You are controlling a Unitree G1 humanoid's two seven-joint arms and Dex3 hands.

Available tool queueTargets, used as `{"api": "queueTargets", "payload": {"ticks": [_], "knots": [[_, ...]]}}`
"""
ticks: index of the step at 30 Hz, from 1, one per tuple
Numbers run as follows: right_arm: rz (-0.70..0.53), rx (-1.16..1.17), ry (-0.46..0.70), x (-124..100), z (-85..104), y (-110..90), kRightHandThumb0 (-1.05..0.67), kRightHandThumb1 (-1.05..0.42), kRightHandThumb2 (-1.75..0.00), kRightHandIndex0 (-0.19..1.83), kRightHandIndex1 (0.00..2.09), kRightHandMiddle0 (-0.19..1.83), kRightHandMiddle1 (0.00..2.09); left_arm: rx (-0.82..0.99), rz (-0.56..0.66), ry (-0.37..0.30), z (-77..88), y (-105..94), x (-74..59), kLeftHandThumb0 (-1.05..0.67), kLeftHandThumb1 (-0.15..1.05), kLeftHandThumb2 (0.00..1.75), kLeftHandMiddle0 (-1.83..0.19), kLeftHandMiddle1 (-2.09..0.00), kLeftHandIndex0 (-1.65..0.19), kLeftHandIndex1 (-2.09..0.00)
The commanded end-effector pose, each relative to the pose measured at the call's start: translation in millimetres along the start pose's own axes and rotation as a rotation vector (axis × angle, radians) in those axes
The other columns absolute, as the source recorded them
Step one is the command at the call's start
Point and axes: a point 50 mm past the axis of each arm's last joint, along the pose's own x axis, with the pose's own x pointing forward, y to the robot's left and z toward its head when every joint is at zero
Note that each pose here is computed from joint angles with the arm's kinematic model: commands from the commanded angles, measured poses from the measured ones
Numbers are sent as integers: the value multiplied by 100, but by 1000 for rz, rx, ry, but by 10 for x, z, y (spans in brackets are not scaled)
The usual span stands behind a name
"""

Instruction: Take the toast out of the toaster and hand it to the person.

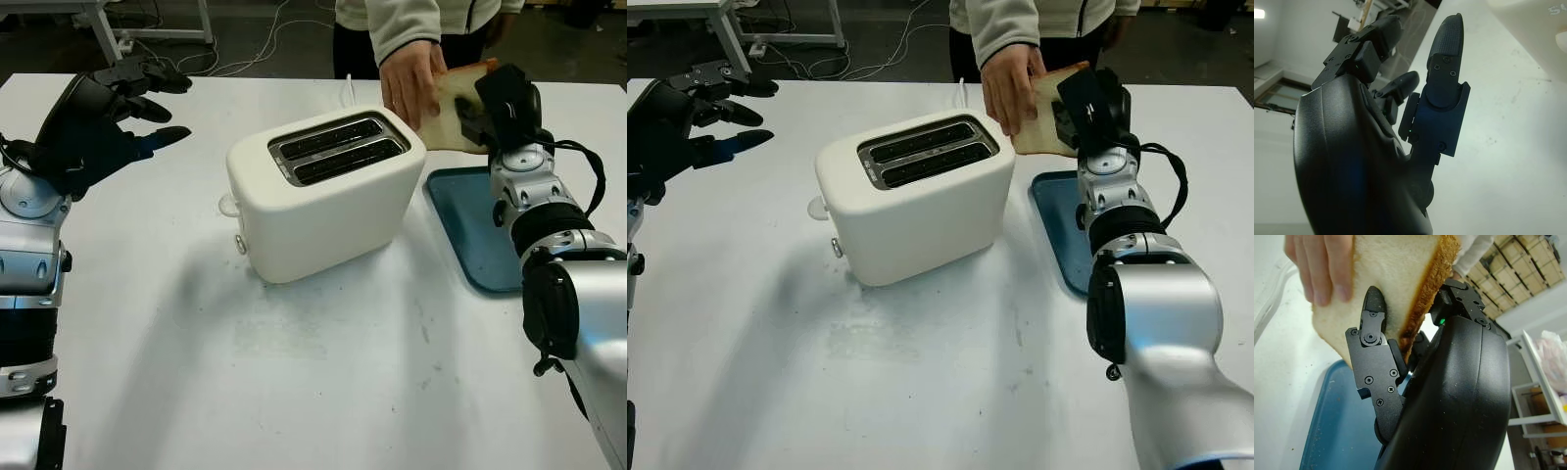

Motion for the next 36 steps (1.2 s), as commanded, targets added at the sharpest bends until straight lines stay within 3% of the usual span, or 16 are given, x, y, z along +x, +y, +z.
{"api": "queueTargets", "payload": {"ticks": [1, 14, 16, 17, 18, 20, 22, 26, 30, 36], "knots": [[11, 11, -21, -6, 13, 25, -15, -92, -42, 67, 175, 33, 175, 4, -2, 4, -14, -10, -22, -60, 92, 13, -34, -90, -41, -56], [-2, -23, -63, -19, 18, 40, -19, -92, -42, 72, 175, 43, 175, 2, -5, 11, -20, -10, -20, -60, 92, 13, -34, -89, -42, -55], [18, -41, -78, -20, 30, 46, -29, -92, -37, 67, 174, 42, 173, 4, -4, 10, -16, -12, -21, -59, 92, 13, -35, -89, -42, -55], [44, -55, -85, -19, 40, 51, -36, -92, -33, 53, 168, 36, 162, 7, -4, 10, -15, -13, -21, -59, 92, 13, -35, -89, -42, -55], [89, -84, -93, -16, 53, 58, -44, -92, -31, 43, 147, 34, 135, 10, -5, 10, -14, -12, -22, -59, 92, 13, -34, -88, -42, -55], [157, -135, -100, -13, 64, 59, -66, -92, -33, 29, 51, 29, 42, 8, -5, 11, -17, -12, -23, -58, 92, 13, -34, -88, -42, -54], [176, -182, -100, -9, 52, 21, -75, -92, -32, 17, 13, 15, 9, -13, -1, 18, -25, -13, -27, -59, 92, 13, -34, -88, -42, -54], [138, -229, -134, -20, 6, -72, -73, -92, -29, 7, 1, 3, 1, -3, 4, 17, -33, -9, -36, -59, 92, 12, -34, -88, -43, -54], [79, -280, -274, -101, -37, -174, -59, -92, -35, 1, 0, 4, 1, -21, 13, 15, -46, 5, -48, -59, 92, 12, -34, -88, -43, -53], [24, -263, -522, -489, 44, -372, -67, -92, -50, 7, 4, 6, 2, 5, 12, 6, -48, 13, -62, -57, 92, 13, -35, -89, -43, -53]]}}
